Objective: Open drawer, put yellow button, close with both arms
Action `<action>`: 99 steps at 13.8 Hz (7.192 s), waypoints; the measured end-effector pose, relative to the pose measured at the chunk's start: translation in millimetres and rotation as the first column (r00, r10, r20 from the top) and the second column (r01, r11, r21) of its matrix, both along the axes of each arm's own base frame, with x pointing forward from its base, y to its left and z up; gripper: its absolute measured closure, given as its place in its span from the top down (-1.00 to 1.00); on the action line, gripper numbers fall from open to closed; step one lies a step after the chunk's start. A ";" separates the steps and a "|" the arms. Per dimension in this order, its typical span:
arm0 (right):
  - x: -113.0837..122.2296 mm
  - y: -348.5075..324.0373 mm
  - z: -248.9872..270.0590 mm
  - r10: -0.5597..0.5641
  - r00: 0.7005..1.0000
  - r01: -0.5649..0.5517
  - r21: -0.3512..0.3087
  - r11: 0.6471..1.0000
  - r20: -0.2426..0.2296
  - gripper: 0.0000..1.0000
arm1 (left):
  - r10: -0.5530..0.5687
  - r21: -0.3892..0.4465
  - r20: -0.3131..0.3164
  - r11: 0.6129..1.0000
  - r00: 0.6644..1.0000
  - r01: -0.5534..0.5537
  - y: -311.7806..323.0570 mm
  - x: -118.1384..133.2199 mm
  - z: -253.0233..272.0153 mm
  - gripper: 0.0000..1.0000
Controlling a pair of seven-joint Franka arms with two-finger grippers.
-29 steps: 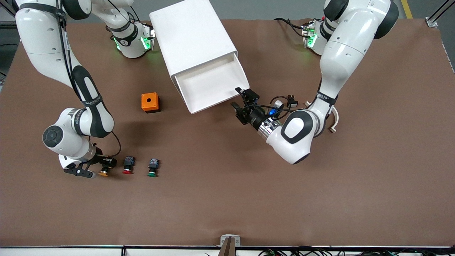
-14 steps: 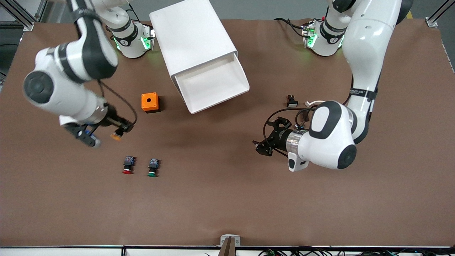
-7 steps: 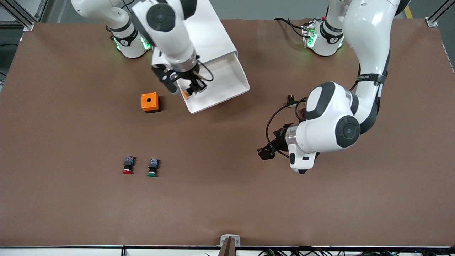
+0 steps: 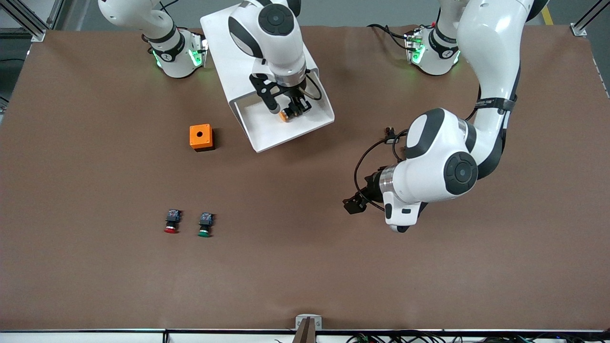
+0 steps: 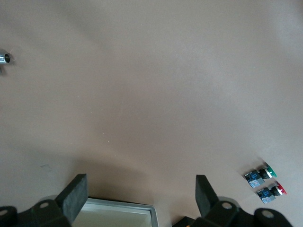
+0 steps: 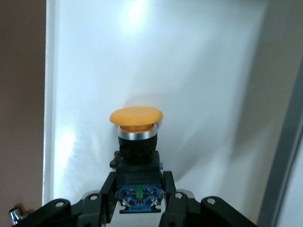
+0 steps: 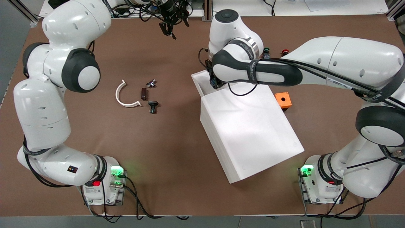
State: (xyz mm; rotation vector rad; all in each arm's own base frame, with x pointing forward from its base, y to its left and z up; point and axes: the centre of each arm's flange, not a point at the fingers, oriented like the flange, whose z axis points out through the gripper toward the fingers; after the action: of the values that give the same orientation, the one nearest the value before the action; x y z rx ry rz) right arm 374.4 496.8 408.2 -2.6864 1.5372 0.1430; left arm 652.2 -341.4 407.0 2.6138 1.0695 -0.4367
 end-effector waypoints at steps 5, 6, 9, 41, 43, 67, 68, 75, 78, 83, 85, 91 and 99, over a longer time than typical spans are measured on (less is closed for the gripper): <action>44.0 -19.9 45.3 0.092 0.996 -0.092 -0.001 0.996 0.008 0.81 | -0.056 0.056 0.029 0.997 0.998 0.054 -19.3 -11.4 -1.5 1.00; 63.2 -37.9 60.1 0.147 0.989 -0.147 -0.007 0.989 -0.002 0.99 | -0.071 0.071 0.035 0.995 0.997 0.069 -24.7 -14.6 -2.2 1.00; 130.0 -120.1 85.7 0.320 0.947 -0.320 -0.004 0.947 -0.023 1.00 | -0.121 0.129 0.073 0.985 0.990 0.111 -40.4 -23.4 -5.3 1.00; 226.1 -517.1 150.7 0.855 0.518 -0.855 -0.011 0.518 0.026 1.00 | -0.307 0.156 -0.068 0.937 0.949 0.314 -271.3 -259.1 -54.5 1.00; 224.9 -518.5 178.6 0.854 0.519 -0.853 -0.033 0.520 0.038 1.00 | -0.287 0.123 -0.114 0.946 0.951 0.300 -272.2 -264.0 -59.4 1.00; 143.4 -540.6 246.0 0.831 0.555 -0.832 0.004 0.555 0.039 1.00 | -0.184 0.257 0.198 0.958 0.963 0.130 -11.0 -68.3 123.9 1.00; 141.6 -540.7 246.8 0.831 0.555 -0.832 0.002 0.555 0.041 1.00 | -0.232 0.276 0.176 0.944 0.957 0.179 12.0 -63.0 127.1 1.00; 140.4 -542.0 248.6 0.831 0.555 -0.831 -0.017 0.556 0.044 1.00 | -0.438 0.276 0.067 0.872 0.897 0.405 187.4 -41.4 162.4 1.00; 140.6 -541.9 247.9 0.831 0.555 -0.831 -0.018 0.556 0.044 1.00 | -0.507 0.250 0.035 0.839 0.861 0.483 229.8 -45.7 165.0 1.00; 140.5 -542.1 248.5 0.831 0.554 -0.831 -0.022 0.556 0.044 1.00 | -0.623 0.215 0.015 0.766 0.782 0.606 307.8 -76.5 166.7 1.00; 140.4 -543.8 248.5 0.830 0.556 -0.830 -0.026 0.558 0.038 1.00 | -0.642 0.207 0.027 0.754 0.766 0.624 332.3 -100.0 164.3 1.00; 140.0 -547.1 248.7 0.827 0.561 -0.827 -0.028 0.562 0.036 1.00 | -0.652 0.272 0.133 0.748 0.746 0.605 339.3 -154.6 158.2 1.00; 141.3 -547.7 258.3 0.829 0.556 -0.825 -0.077 0.560 0.064 1.00 | -0.669 0.377 0.262 0.734 0.695 0.565 326.1 -148.9 236.3 1.00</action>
State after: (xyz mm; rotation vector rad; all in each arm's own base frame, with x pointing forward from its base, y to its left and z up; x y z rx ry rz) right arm 515.8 -50.9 666.5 -3.1319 0.0967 0.0030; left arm 503.3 -15.4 643.3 3.0834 0.0729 0.1236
